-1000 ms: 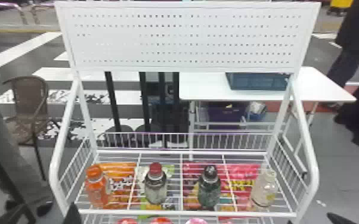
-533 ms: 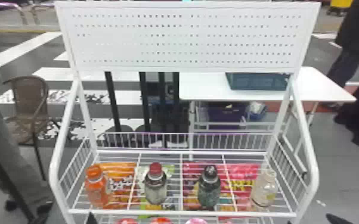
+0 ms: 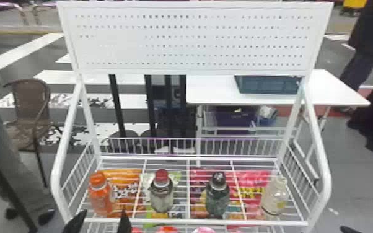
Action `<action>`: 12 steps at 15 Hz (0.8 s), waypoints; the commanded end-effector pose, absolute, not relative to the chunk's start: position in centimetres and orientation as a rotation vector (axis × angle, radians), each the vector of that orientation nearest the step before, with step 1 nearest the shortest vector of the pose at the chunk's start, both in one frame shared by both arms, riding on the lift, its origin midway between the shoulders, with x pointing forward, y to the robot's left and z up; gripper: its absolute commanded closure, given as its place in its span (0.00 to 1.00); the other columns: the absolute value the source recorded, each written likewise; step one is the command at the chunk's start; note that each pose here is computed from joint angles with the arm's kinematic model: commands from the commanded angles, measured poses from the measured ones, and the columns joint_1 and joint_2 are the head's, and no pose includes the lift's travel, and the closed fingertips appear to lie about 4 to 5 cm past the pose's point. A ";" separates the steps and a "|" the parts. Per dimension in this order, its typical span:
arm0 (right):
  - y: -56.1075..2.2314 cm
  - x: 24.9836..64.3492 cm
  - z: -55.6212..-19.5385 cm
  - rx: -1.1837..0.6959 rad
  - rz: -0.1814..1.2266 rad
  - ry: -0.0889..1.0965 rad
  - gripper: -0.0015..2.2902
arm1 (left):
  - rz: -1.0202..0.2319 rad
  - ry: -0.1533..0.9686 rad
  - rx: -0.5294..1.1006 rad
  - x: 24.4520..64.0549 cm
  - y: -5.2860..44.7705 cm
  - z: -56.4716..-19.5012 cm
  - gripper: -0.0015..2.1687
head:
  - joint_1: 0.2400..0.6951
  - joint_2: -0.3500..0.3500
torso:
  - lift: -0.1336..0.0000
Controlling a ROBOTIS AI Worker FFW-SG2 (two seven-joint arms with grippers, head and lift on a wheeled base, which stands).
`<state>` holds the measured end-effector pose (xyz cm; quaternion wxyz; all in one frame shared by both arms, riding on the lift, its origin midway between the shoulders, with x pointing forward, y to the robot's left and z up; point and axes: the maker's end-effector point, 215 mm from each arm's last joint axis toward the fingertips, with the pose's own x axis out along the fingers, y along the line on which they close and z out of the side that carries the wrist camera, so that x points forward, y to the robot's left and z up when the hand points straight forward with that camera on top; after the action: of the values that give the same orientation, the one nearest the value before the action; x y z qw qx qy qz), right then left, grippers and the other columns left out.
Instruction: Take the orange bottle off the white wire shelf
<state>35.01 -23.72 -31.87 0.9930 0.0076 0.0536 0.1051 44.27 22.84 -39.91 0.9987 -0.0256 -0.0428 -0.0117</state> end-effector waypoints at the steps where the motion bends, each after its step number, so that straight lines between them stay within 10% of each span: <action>1: -23.8 35.0 -32.1 0.015 0.210 0.111 0.07 | 0.005 -0.084 -0.042 46.4 23.8 -41.2 0.04 | 0.57 0.50 | 1.00; 12: -24.0 34.7 -32.2 0.008 0.207 0.118 0.07 | 0.049 -0.082 0.014 52.1 26.9 -41.7 0.04 | 0.57 0.50 | 1.00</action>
<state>34.78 -23.94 -32.29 0.9929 0.0049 0.0586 0.1038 51.49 27.04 -41.86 0.9987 0.0067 -0.0430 0.0266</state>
